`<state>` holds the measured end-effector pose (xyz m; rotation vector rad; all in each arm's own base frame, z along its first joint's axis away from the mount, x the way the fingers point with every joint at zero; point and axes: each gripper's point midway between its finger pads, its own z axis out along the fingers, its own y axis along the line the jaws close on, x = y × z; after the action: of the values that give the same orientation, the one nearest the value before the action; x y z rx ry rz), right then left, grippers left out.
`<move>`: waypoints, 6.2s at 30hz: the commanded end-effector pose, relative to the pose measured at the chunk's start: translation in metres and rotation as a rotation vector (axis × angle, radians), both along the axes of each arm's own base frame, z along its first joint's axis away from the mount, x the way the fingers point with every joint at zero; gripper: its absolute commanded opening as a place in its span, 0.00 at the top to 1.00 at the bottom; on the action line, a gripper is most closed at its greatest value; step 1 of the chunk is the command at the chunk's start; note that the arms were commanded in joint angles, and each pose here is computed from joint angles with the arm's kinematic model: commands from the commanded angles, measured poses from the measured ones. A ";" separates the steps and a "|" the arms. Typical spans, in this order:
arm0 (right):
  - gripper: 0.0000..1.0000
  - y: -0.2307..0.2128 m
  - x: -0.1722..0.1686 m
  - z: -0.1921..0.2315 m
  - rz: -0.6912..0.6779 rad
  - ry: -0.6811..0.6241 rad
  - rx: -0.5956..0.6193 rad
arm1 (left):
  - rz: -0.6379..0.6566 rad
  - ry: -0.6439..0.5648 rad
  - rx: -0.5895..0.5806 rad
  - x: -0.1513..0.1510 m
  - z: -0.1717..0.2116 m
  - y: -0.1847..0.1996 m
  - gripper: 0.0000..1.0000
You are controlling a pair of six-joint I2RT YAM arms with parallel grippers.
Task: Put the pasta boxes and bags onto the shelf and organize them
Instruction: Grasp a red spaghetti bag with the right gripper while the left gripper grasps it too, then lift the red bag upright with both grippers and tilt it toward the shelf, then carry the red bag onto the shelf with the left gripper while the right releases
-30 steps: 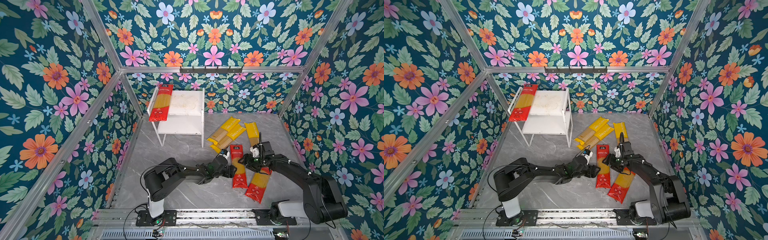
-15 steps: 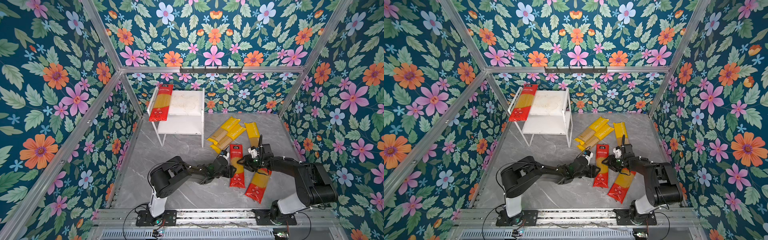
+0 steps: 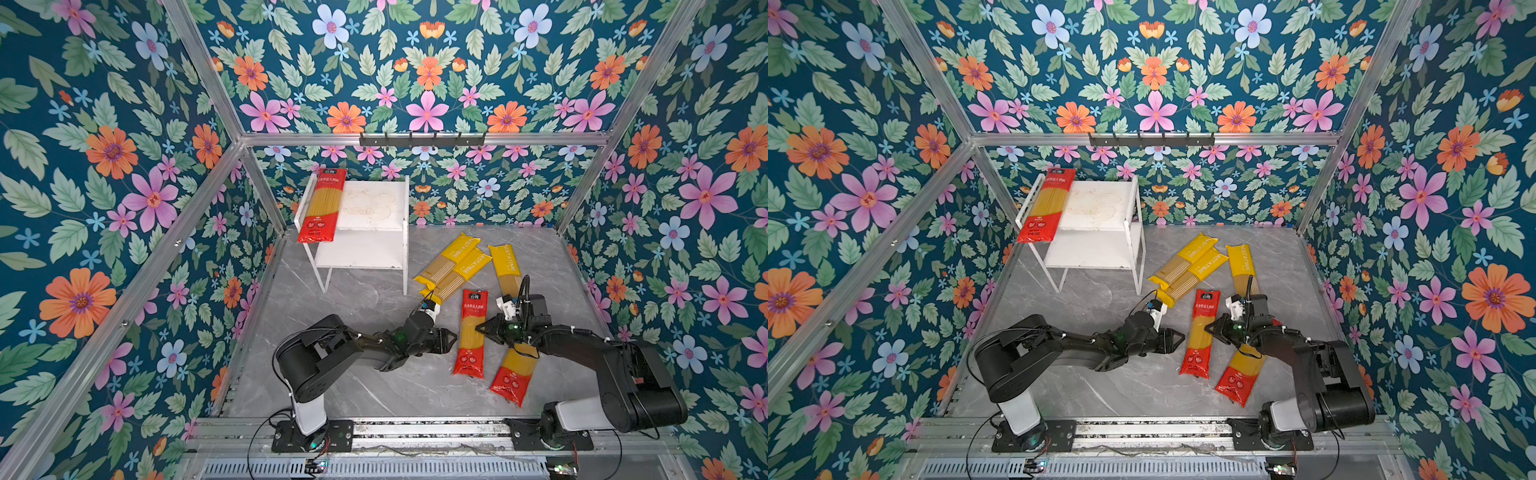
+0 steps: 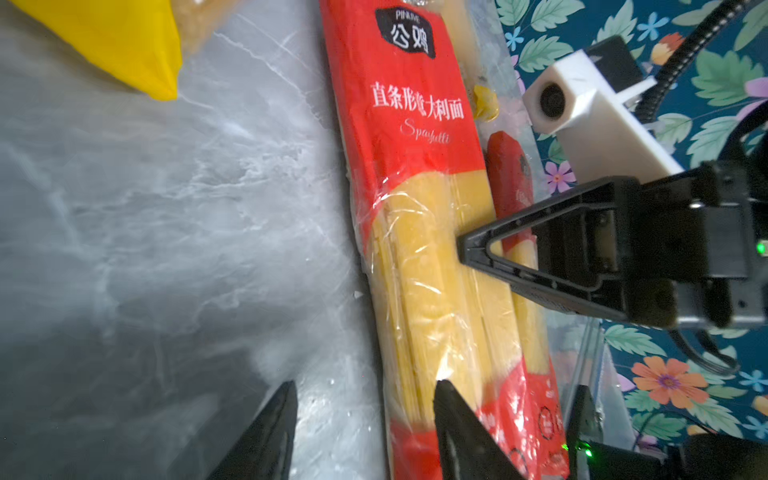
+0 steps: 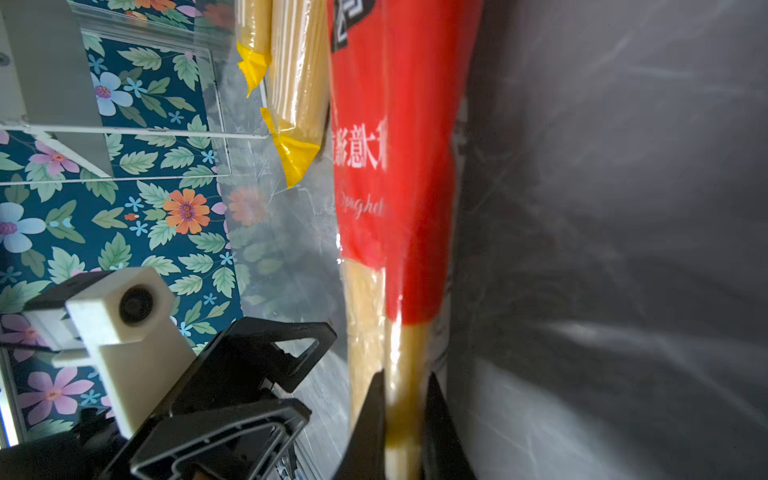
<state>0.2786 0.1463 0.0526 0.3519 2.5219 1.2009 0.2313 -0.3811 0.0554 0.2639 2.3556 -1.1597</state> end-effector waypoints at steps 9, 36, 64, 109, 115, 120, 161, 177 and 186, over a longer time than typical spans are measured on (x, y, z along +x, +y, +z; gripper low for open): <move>1.00 0.016 0.011 0.081 0.040 -0.453 -0.062 | -0.111 -0.184 -0.222 -0.014 0.069 0.006 0.26; 1.00 0.057 -0.039 0.280 0.285 -1.013 0.379 | -0.286 -0.485 -0.452 -0.023 0.185 -0.005 0.17; 0.44 0.073 -0.019 0.230 0.365 -0.709 0.362 | -0.350 -0.472 -0.515 -0.035 0.205 0.000 0.77; 0.98 0.074 0.023 0.333 0.129 -0.924 0.532 | -0.070 -0.370 -0.776 -0.011 0.243 0.039 0.38; 0.98 0.073 0.022 0.337 0.112 -0.931 0.536 | 0.010 -0.341 -0.792 0.004 0.240 0.040 0.51; 0.90 0.072 0.024 0.335 0.096 -0.922 0.530 | 0.020 -0.328 -0.804 0.006 0.240 0.039 0.67; 0.40 0.053 0.010 0.268 -0.021 -0.759 0.491 | 0.398 -0.352 -0.492 0.078 0.355 0.151 1.00; 0.42 0.053 0.006 0.232 -0.072 -0.674 0.499 | 0.526 -0.249 -0.529 0.156 0.362 0.220 1.00; 0.43 0.051 0.006 0.233 -0.084 -0.679 0.485 | 0.580 -0.226 -0.519 0.159 0.357 0.235 0.93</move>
<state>0.2847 0.1988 0.2782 0.1245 1.6561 1.5652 0.3917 -0.1475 0.3787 -0.4991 1.8024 -1.2775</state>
